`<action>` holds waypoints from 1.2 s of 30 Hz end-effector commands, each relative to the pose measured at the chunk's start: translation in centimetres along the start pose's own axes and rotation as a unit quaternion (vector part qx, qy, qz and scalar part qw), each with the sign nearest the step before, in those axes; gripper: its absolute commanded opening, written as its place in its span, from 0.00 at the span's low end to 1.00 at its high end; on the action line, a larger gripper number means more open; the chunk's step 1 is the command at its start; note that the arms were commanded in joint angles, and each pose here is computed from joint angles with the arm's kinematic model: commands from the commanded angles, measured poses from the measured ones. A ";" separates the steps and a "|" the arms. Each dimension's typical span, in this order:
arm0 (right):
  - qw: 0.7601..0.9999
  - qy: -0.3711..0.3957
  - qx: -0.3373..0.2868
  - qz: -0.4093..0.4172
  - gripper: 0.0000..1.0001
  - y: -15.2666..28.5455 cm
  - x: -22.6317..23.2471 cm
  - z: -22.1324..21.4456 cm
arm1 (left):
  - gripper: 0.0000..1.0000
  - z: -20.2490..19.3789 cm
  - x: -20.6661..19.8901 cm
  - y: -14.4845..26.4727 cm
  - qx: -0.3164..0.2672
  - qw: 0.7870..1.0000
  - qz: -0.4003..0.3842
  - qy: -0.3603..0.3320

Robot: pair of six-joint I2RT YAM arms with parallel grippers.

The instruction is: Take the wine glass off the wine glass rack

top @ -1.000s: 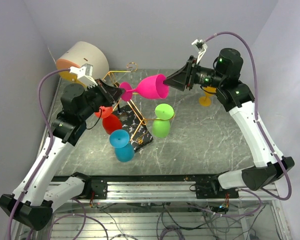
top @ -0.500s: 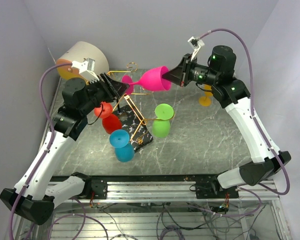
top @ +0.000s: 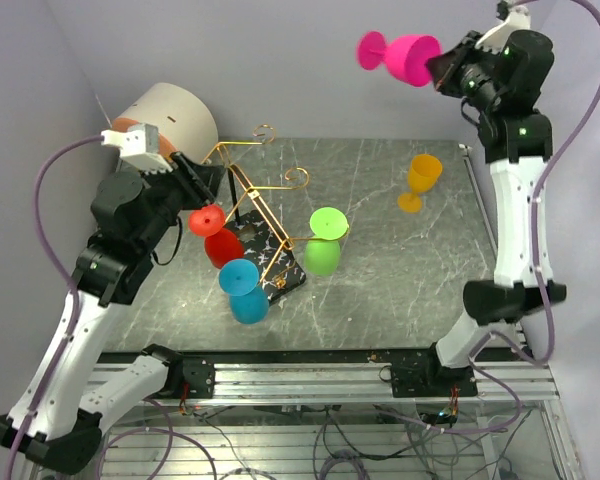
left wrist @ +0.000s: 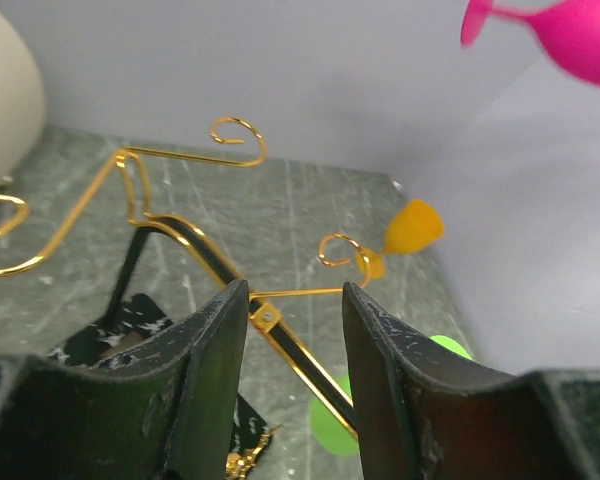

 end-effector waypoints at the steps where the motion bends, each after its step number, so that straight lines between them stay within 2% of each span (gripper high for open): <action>1: 0.979 -0.068 0.080 -0.177 0.00 -3.0 -12.9 -5.4 | 0.53 1.0 3.3 2.1 -0.039 0.994 0.079 -0.060; 7: 0.937 -0.099 0.126 -0.310 0.00 -2.0 -22.3 -9.2 | 0.52 0.0 6.6 4.6 -0.052 0.983 0.147 -0.093; 12: 0.903 -0.105 0.164 -0.383 0.00 0.0 -27.3 -12.2 | 0.52 -1.5 8.7 5.7 -0.057 0.977 0.181 -0.095; 20: 0.880 -0.126 0.168 -0.427 0.00 1.9 -31.4 -13.5 | 0.51 -3.2 10.2 5.9 -0.049 0.974 0.200 -0.098; 24: 0.853 -0.121 0.199 -0.467 0.00 2.7 -33.6 -16.4 | 0.51 -3.5 10.5 6.1 -0.047 0.972 0.207 -0.098; 36: 0.818 -0.135 0.282 -0.484 0.00 4.2 -35.4 -24.3 | 0.51 -2.9 11.3 8.3 -0.082 0.966 0.229 -0.083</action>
Point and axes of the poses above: each gripper's point midway between its finger pads, its own y axis back along the fingers, its own x axis along the line the jaws close on, z = x × y, the point moved 1 cm from there along y, back along the fingers, and after that the axes turned 1 degree about -y, right-handed, at the moved point
